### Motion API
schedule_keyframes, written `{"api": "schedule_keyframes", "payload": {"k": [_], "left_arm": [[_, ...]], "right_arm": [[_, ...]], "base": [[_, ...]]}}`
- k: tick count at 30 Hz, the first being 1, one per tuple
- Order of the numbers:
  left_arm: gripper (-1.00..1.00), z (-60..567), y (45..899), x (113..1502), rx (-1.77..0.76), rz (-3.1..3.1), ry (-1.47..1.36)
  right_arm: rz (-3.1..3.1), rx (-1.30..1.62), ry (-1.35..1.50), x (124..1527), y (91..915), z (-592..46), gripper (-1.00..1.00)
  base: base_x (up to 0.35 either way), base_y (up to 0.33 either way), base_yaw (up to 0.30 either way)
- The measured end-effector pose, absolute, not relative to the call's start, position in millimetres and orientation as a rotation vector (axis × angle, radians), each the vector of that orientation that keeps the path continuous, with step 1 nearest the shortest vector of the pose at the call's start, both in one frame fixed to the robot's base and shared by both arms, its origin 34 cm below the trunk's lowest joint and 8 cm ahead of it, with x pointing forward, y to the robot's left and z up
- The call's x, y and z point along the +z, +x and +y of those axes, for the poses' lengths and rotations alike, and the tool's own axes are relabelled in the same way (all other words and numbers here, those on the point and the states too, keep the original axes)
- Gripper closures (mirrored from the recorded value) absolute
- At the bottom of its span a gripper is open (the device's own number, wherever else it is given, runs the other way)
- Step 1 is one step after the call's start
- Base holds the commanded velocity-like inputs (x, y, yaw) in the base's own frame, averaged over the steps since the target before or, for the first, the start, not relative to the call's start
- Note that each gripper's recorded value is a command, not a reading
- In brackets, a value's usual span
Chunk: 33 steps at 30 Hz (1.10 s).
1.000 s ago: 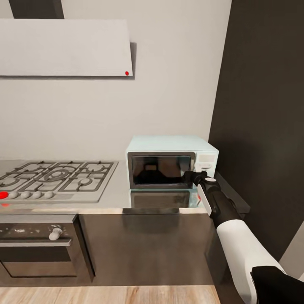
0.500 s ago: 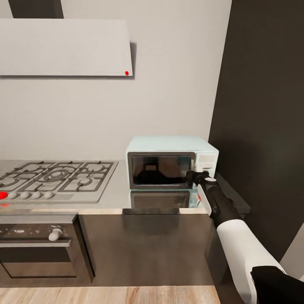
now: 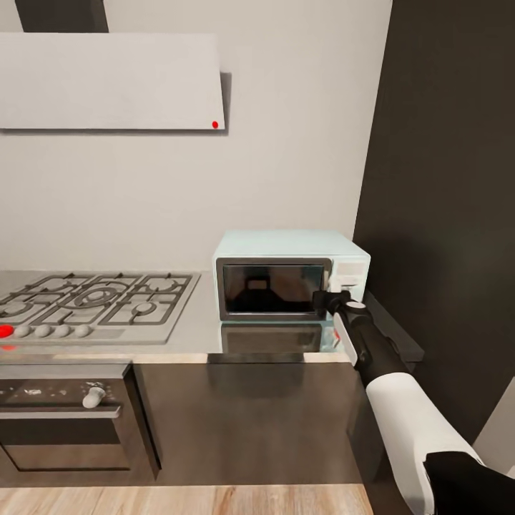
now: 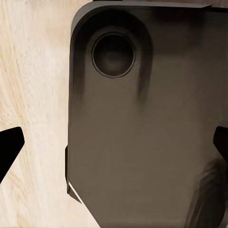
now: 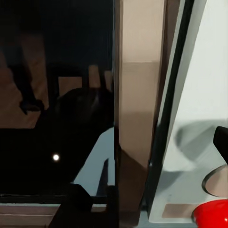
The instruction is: In the kitchen, take the popcorn bag from the countertop, put it into the microwave, and heat it until the popcorn is cooked so the cooked popcorn ends up inside the bag.
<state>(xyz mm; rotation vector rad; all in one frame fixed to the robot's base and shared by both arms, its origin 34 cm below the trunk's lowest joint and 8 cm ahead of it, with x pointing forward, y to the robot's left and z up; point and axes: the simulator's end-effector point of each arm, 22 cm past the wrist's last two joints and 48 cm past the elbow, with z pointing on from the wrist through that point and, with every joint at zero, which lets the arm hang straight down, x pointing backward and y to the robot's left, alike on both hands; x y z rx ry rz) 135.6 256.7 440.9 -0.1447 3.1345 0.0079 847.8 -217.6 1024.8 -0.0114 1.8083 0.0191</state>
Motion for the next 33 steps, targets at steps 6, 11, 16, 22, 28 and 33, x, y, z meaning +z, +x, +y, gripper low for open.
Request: {"api": "schedule_keyframes", "payload": {"k": [6,11,16,22,28,33], "left_arm": [[-1.00,256.9,136.2,439.8,0.010,3.139,-0.145],[-1.00,256.9,136.1,439.5,0.010,3.141,-0.145],[-1.00,256.7,136.1,439.5,0.010,3.141,-0.145],[-1.00,256.5,136.1,439.4,0.010,3.142,-0.145],[-1.00,256.0,136.1,439.4,0.009,3.142,-0.145],[-1.00,256.7,136.0,439.4,0.015,3.142,-0.145]], "right_arm": [[1.809,-0.011,0.063,1025.3,851.2,-215.6,1.00],[1.815,-0.053,0.076,1025.7,851.5,-214.5,1.00],[1.817,-0.057,0.081,1025.6,851.5,-214.5,1.00],[1.818,-0.063,0.083,1025.6,851.4,-215.2,1.00],[1.818,-0.064,0.083,1025.6,851.4,-215.3,1.00],[1.818,-0.062,0.084,1025.7,851.4,-215.2,1.00]], "base": [[0.000,0.000,0.000],[0.000,0.000,0.000],[0.000,0.000,0.000],[0.000,0.000,0.000],[0.000,0.000,0.000],[0.000,0.000,0.000]]}}
